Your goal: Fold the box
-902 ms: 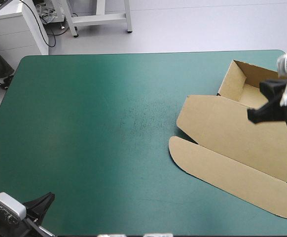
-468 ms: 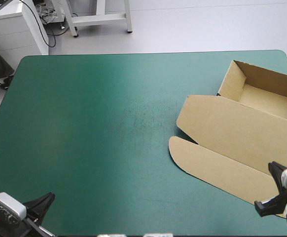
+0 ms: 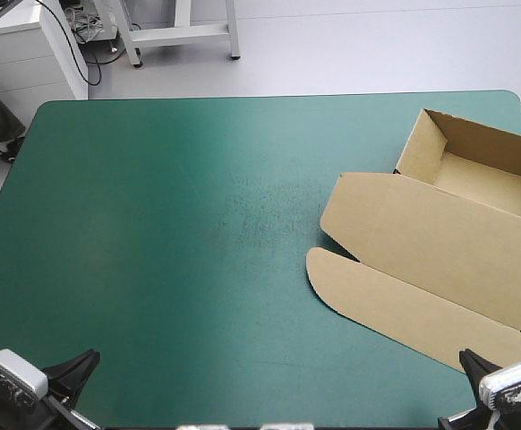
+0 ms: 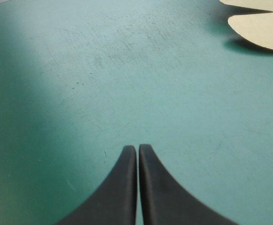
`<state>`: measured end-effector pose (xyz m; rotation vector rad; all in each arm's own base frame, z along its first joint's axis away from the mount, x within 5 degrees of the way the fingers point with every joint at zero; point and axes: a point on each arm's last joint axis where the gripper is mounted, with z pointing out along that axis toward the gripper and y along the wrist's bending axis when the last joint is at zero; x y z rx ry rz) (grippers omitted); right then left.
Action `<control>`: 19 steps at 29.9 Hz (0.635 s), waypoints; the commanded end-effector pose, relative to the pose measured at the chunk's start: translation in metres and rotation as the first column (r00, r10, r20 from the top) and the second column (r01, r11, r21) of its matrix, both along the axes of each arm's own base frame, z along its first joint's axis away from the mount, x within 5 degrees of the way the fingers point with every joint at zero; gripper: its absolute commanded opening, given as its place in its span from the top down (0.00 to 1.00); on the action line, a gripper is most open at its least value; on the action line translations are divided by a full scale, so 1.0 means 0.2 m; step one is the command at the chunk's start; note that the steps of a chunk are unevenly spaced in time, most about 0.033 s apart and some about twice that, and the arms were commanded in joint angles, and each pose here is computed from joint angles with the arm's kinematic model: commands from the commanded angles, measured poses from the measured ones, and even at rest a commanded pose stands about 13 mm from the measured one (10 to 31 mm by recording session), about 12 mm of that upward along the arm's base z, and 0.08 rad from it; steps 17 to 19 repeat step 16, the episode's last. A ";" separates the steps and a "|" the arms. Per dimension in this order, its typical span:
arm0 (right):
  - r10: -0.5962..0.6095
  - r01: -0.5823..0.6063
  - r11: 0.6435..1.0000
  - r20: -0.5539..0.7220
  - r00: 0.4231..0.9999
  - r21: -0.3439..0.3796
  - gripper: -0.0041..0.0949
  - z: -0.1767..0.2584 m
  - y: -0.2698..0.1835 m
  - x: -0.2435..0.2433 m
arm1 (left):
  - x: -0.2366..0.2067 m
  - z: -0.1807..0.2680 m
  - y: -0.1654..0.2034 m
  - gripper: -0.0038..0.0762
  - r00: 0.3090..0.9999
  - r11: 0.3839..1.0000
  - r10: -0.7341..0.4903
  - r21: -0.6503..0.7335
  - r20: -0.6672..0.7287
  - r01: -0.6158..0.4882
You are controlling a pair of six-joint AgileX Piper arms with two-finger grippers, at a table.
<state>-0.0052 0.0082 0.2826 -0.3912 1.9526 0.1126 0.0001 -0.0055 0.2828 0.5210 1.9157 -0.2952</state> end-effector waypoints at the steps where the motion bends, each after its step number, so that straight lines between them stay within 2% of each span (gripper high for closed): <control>1: -0.004 0.000 0.999 0.106 0.994 0.039 0.97 0.07 0.00 0.00 | 0.01 0.06 -0.01 0.96 0.998 0.999 -0.005 -0.050 0.060 0.008; 19: -0.004 0.000 0.999 0.106 0.994 0.039 0.98 0.07 0.00 0.00 | 0.01 0.06 -0.01 0.96 0.998 0.999 -0.005 -0.050 0.060 0.008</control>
